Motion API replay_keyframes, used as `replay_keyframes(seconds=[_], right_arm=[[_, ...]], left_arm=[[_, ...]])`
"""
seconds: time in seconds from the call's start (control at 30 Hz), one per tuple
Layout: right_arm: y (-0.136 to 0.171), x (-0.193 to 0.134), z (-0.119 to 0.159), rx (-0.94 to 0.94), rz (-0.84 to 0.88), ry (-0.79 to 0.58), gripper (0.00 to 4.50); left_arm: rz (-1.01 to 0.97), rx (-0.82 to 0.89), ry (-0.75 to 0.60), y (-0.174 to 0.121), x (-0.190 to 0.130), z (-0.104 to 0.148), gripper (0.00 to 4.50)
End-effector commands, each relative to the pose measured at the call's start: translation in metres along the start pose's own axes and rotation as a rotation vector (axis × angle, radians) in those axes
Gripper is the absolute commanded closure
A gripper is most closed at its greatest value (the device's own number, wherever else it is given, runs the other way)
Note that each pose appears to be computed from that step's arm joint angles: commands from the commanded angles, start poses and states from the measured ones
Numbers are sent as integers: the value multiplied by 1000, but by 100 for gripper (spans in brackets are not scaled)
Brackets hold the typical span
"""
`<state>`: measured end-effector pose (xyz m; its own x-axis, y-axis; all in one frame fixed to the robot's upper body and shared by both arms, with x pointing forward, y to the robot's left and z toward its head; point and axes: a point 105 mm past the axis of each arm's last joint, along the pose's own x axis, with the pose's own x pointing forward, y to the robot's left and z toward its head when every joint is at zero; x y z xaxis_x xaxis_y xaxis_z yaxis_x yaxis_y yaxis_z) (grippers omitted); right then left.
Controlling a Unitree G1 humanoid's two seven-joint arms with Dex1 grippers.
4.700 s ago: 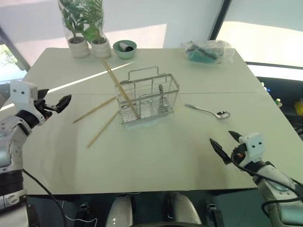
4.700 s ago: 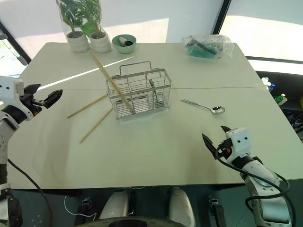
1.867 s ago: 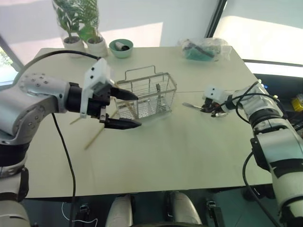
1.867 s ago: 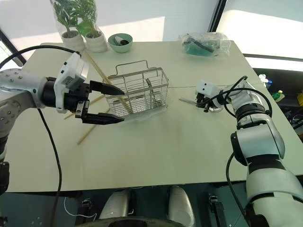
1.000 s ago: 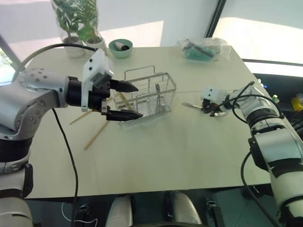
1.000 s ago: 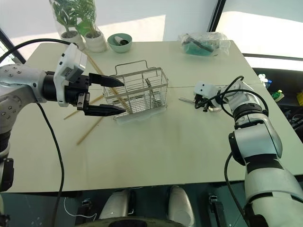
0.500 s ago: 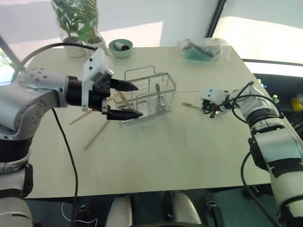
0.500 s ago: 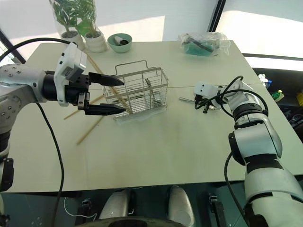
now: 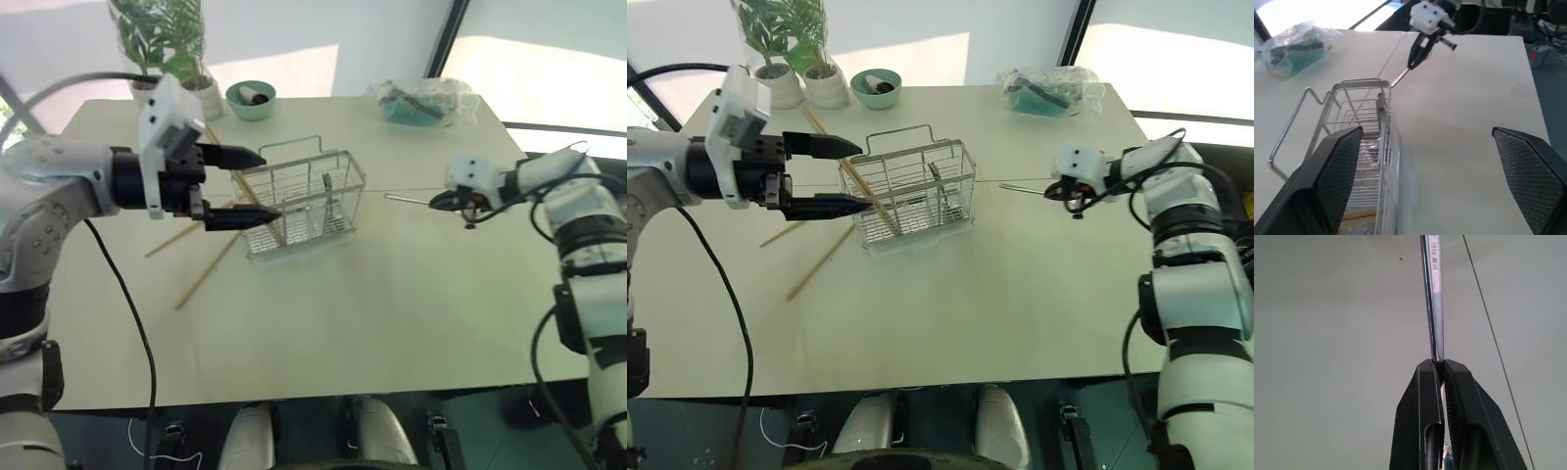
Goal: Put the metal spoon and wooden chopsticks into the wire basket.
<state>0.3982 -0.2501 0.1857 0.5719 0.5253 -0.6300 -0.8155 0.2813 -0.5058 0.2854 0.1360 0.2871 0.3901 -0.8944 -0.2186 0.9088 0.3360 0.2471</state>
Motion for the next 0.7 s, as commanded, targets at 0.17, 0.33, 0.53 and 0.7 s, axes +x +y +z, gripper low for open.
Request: replay_keyframes(seconds=[0.17, 0.33, 0.53, 0.7], right_arm=[[-67, -48, 89, 201, -386, -479, 446], [-65, -58, 169, 330, -346, -807, 446], [-36, -22, 219, 431, -249, -909, 446], [1, 32, 227, 463, -164, -890, 446]], left_arm=[[65, 36, -52, 10, -9, 12, 0], [76, 32, -59, 10, -10, 10, 0], [102, 34, -44, 12, -12, 5, 0], [136, 41, -37, 15, -18, 6, 0]])
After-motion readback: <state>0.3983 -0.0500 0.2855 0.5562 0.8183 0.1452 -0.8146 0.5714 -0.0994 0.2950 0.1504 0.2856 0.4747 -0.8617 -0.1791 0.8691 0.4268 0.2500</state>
